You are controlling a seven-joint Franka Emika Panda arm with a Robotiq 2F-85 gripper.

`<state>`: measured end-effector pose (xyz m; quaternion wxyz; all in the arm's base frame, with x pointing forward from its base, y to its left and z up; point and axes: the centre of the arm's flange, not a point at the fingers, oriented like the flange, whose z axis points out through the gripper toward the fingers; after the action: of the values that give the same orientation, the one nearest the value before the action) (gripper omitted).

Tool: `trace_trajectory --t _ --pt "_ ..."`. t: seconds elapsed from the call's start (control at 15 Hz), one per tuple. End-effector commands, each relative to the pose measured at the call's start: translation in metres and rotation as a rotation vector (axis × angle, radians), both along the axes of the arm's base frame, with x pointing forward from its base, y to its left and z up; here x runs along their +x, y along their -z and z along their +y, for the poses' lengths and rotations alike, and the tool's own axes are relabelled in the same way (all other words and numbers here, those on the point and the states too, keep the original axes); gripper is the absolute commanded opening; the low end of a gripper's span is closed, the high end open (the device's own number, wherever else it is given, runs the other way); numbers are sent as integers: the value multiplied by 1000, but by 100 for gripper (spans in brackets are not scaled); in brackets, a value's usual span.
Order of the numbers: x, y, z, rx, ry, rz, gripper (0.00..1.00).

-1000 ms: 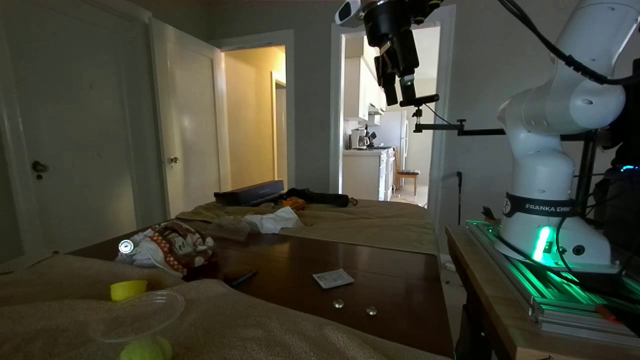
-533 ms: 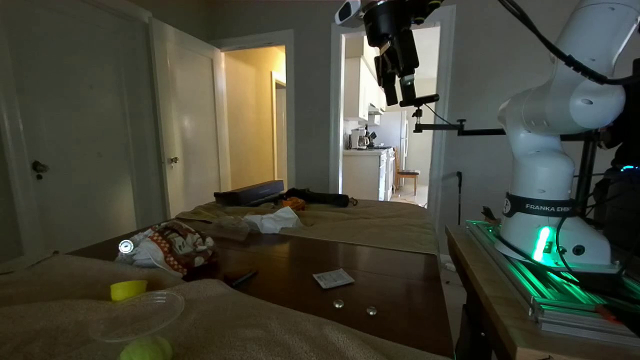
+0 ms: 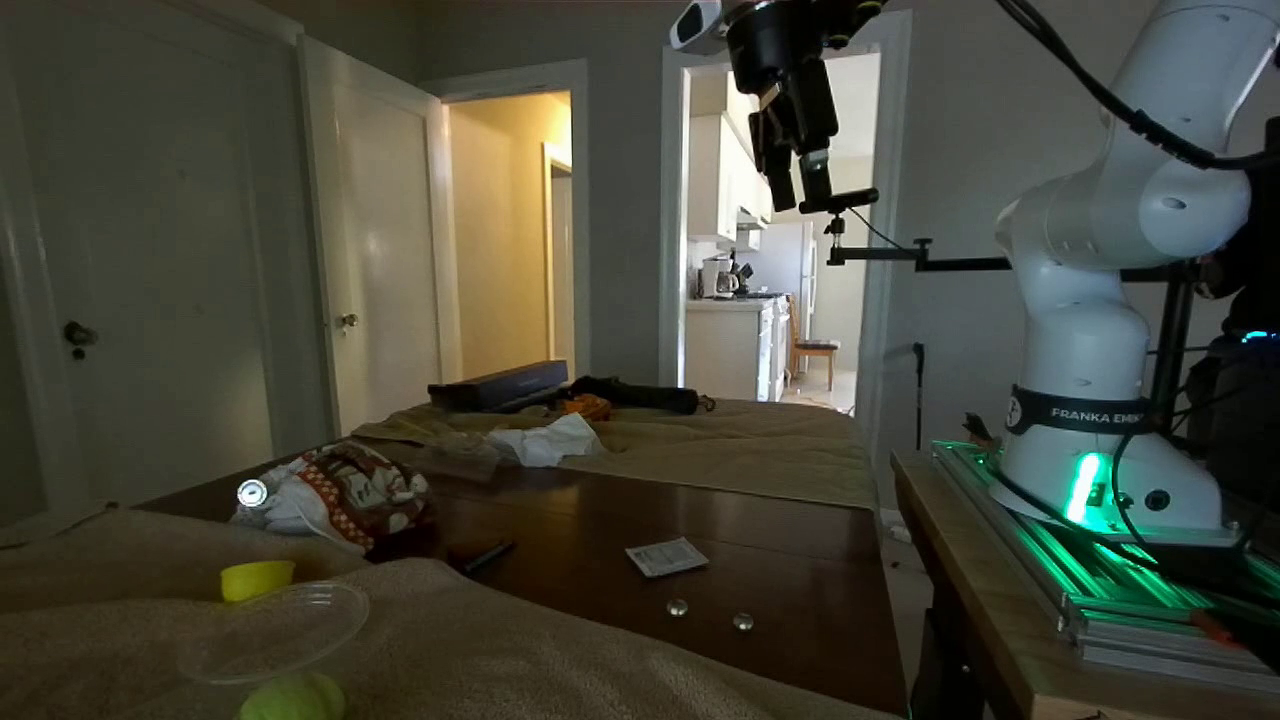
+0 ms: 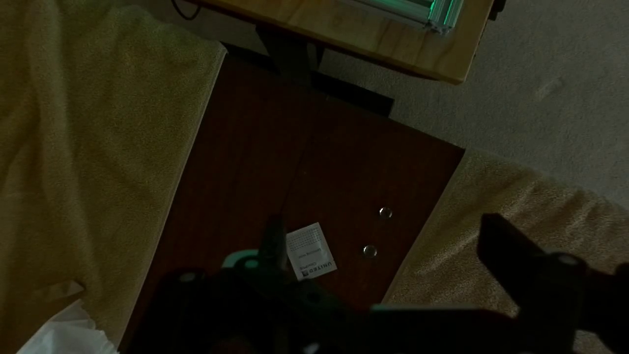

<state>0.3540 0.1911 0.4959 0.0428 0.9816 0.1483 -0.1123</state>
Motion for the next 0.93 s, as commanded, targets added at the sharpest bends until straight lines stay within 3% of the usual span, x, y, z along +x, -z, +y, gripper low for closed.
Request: trace_trajectory --t 0.0,0.47,0.87 --pt "0 0 0 0 0 0 100" --pt "-1 -1 -7 2 8 -15 100" --pt "-6 -4 -63 95 17 -77 100"
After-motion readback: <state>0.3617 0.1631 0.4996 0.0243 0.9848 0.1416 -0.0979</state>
